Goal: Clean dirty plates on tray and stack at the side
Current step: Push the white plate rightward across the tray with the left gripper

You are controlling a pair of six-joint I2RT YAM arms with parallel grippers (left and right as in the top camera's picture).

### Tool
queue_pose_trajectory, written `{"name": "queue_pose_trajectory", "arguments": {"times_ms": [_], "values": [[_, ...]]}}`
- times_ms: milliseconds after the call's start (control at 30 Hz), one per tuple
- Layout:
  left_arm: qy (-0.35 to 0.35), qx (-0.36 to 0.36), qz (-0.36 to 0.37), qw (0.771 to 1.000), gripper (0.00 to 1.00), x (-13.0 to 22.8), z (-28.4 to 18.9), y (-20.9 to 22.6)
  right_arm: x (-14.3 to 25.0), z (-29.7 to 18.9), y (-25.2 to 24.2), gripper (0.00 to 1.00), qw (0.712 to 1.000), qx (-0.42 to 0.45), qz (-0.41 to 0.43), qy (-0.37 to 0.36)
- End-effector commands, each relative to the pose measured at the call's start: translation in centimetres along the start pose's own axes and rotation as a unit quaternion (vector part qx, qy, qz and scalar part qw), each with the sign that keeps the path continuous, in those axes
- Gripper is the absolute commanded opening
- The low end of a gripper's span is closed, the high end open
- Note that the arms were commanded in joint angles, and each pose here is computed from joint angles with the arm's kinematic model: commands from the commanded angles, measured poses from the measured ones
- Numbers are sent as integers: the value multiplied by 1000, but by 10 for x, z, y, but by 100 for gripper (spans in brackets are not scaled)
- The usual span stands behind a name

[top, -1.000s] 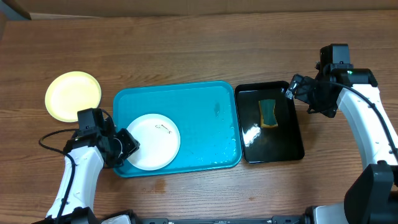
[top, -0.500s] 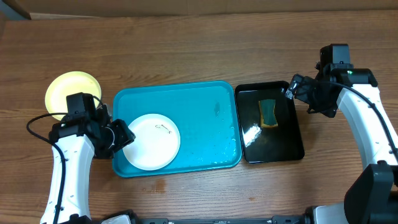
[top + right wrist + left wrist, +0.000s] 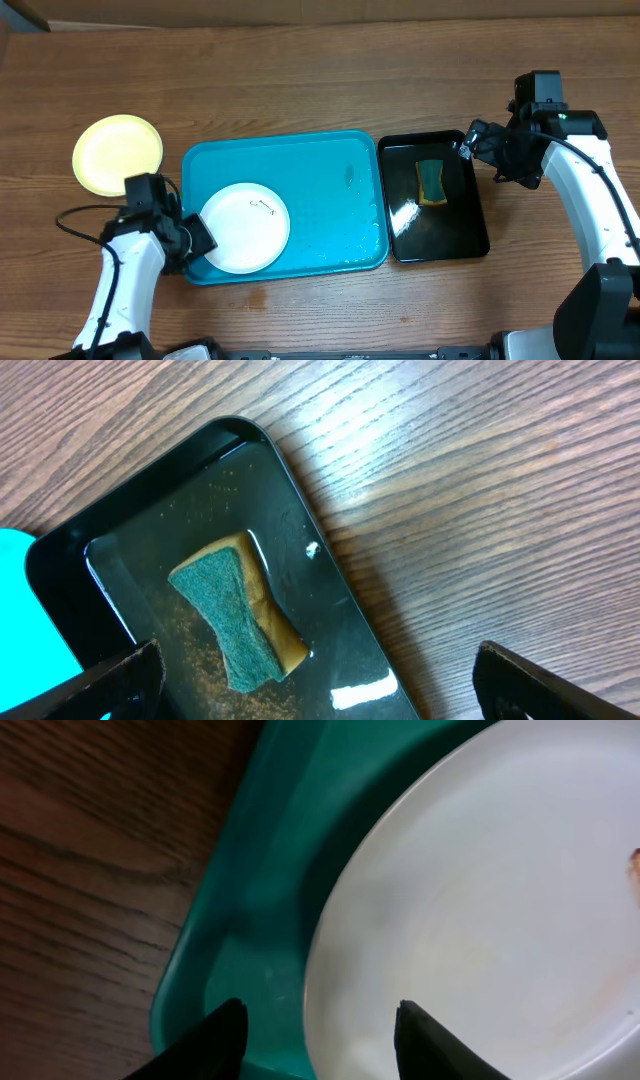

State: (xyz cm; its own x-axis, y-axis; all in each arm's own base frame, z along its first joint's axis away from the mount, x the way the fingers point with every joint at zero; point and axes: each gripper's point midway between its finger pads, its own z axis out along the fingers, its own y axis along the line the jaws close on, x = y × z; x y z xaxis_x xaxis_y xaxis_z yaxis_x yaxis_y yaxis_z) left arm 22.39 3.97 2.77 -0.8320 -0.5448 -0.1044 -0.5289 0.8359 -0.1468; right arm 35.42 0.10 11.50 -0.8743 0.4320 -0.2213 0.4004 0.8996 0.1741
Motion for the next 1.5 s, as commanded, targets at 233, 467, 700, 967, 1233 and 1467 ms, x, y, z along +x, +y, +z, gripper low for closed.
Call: {"name": "queue_pose_trajectory", "arguments": {"times_ms": [233, 467, 700, 967, 1233, 1467], "values": [[4, 46, -4, 999, 25, 5, 16, -13, -9, -12, 4, 100, 1000, -10, 0, -21], [-20, 60, 1, 998, 17, -9, 19, -19, -9, -12, 4, 100, 1000, -10, 0, -21], [-15, 126, 9, 992, 12, -13, 21, -44, -9, -12, 4, 100, 1000, -10, 0, -21], [-19, 134, 47, 990, 11, -16, 21, -62, -9, -12, 4, 100, 1000, -10, 0, -21], [-52, 147, 121, 980, 13, -27, 2, -108, -9, -12, 4, 100, 1000, -10, 0, -21], [-81, 154, 165, 971, 19, -32, -8, -147, -9, -12, 4, 100, 1000, -10, 0, -21]]}}
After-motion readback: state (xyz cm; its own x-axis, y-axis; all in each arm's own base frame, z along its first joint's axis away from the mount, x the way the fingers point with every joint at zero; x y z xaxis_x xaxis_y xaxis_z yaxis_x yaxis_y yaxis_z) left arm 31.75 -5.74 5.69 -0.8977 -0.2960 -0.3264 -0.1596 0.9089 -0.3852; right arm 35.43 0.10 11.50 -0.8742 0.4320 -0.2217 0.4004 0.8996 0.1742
